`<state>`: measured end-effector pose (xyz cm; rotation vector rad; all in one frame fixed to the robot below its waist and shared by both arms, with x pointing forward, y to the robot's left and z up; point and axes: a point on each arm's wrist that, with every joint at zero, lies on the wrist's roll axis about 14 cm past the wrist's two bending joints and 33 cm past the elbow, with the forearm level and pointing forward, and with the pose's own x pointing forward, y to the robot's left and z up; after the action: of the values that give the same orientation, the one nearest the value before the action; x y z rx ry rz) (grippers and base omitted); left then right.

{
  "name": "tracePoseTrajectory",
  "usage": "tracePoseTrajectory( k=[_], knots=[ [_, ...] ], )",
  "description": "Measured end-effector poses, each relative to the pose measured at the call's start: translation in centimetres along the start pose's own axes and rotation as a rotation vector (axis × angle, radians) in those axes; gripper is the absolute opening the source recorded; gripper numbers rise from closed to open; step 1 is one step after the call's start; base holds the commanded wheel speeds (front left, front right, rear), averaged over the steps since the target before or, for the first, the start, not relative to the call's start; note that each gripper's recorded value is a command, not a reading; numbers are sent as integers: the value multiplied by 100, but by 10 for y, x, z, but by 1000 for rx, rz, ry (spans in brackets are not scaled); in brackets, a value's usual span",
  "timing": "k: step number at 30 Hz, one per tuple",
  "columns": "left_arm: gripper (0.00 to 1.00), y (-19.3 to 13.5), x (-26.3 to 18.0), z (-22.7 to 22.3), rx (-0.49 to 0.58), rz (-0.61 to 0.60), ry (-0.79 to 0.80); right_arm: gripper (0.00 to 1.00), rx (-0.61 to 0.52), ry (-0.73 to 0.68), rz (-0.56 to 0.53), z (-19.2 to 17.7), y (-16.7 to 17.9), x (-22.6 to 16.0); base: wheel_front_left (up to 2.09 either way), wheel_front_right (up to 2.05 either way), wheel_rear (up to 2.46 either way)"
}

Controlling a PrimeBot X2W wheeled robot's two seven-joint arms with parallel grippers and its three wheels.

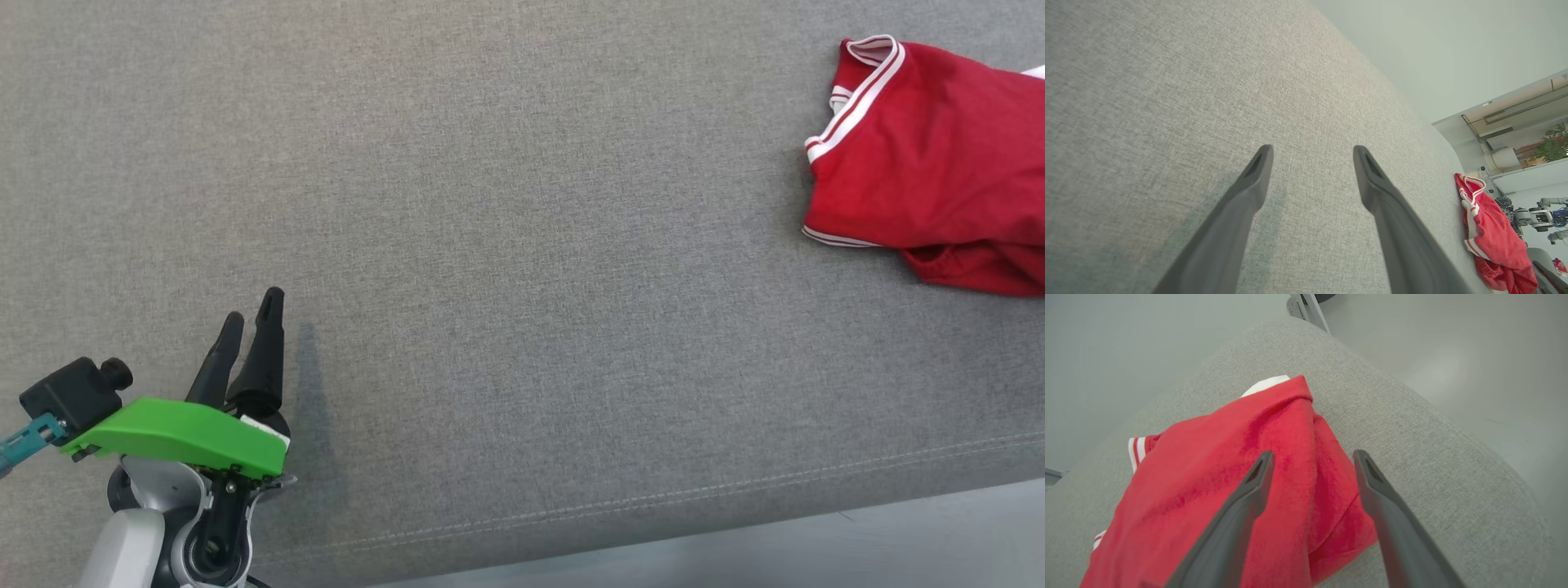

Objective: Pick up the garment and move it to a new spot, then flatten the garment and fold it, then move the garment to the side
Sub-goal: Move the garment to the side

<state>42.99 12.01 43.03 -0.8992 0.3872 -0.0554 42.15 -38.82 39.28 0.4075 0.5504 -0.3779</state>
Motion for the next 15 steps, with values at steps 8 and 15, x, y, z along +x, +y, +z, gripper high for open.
tracePoseTrajectory(
  k=[8, 15],
  knots=[
    [100, 1, -17, 16, 62, 7, -70, 100, -137, -208, 113, 35, 25, -20, 0, 0, 0],
    [100, 24, -43, 31, 283, 67, -119, 100, -188, -359, 262, 50, 71, -48, 0, 0, 0]
  ],
)
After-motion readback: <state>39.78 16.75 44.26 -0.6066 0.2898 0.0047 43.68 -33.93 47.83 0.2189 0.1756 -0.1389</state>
